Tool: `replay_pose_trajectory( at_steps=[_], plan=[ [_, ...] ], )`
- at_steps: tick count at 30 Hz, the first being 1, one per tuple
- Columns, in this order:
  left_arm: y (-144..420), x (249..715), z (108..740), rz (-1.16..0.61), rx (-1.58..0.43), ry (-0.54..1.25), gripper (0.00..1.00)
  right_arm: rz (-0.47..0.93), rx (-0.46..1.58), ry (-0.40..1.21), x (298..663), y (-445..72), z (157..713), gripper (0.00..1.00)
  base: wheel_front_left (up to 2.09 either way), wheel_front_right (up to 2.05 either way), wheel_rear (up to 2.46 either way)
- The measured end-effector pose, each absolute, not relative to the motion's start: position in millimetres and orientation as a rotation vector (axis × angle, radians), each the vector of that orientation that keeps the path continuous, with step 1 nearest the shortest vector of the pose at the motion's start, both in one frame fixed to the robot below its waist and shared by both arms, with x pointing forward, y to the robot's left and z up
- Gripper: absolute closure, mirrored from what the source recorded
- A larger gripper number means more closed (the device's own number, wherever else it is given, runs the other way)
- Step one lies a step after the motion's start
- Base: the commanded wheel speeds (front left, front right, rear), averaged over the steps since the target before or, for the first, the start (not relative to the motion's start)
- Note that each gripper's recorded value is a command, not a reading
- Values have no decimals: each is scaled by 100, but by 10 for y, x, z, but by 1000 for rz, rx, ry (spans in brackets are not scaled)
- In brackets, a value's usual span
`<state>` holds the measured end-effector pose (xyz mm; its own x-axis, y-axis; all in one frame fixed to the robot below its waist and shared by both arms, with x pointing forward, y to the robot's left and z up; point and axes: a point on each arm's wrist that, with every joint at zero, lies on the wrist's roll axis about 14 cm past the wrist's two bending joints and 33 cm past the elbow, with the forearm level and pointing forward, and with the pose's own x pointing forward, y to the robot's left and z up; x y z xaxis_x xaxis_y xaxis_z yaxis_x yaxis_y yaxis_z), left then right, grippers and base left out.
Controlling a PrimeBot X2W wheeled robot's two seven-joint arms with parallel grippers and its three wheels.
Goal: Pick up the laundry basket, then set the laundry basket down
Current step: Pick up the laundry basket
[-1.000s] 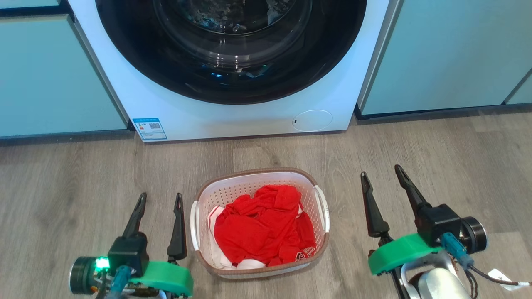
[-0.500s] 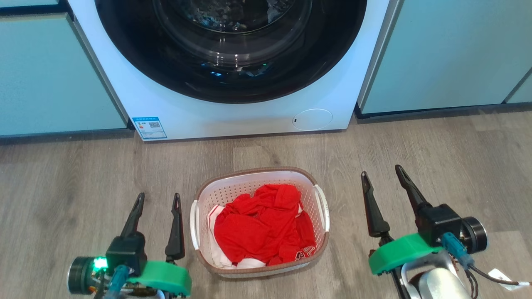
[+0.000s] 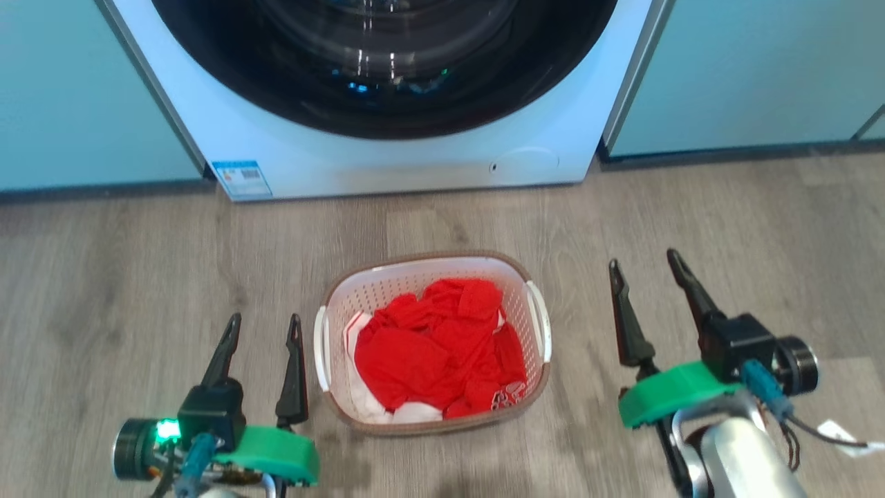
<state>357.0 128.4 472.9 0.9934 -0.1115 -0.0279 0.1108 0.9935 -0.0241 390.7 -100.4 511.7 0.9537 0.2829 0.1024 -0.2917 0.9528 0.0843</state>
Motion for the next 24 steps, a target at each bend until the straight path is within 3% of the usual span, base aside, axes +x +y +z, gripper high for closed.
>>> replay_pose_trajectory(
  at_steps=[10, 24],
  plan=[
    [1279, 4108, 4341, -106, -43, 120, 0, 268, 86, 30, 4461, -1073, 4611, 0, 0, 0, 0],
    [1291, 4613, 3200, -75, -113, 390, 0, 269, 77, 269, 5174, -1036, 3409, 0, 0, 0, 0]
  ],
)
